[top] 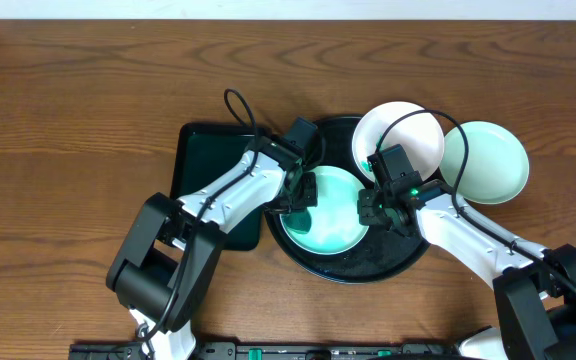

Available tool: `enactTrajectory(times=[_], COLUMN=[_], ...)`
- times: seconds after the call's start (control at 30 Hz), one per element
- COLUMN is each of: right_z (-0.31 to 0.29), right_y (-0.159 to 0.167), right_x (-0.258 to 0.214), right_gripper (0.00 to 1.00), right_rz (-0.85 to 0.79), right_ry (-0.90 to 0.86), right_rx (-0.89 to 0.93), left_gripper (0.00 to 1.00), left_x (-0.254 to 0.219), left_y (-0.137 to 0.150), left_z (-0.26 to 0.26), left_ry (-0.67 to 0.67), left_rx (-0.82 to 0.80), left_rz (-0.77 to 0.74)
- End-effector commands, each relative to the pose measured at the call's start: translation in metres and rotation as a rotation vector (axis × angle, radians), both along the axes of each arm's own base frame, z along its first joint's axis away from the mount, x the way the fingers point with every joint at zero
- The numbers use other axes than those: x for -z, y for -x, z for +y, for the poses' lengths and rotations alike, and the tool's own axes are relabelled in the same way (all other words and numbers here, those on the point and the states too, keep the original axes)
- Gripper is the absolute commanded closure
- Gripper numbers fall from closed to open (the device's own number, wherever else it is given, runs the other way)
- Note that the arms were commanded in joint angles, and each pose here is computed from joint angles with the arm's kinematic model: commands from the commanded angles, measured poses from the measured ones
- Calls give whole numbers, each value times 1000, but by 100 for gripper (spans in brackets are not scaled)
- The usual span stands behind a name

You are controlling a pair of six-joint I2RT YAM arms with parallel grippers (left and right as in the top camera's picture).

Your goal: Clean dirty plates on tray and stack at the side

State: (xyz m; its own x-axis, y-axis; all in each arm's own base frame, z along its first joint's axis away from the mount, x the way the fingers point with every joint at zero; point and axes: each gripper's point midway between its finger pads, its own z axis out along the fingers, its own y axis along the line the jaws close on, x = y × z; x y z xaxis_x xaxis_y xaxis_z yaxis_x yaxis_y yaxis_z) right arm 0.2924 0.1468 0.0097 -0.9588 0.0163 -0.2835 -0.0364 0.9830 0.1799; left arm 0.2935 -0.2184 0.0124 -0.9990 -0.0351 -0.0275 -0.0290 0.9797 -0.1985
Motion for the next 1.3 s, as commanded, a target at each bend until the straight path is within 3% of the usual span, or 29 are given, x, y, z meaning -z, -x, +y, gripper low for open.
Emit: enactTrajectory(times=[0.0, 0.67, 0.77, 1.2, 1.23, 1.27], right_z=[-2, -2, -2, -2, -2, -2], right_y=[2, 2, 1, 1, 1, 1], right_x=[3, 3, 3, 3, 3, 3], right_gripper=[92, 93, 99, 99, 97, 88], right_rz=[1, 1, -1, -2, -2, -2], right_ry=[23, 23, 22, 21, 20, 20], right_rx=[-10, -10, -9, -9, -9, -9], left_gripper=[92, 92, 93, 92, 92, 92], left_x=[7, 7, 7, 7, 7, 7], left_y=[9, 52, 51, 33, 31, 28], left_z=[12, -37, -37, -18, -16, -13], left_ry=[-91, -61, -61, -62, -62, -61], left_rx=[7, 144, 143, 96, 96, 101], left_rz=[8, 29, 29, 26, 25, 21])
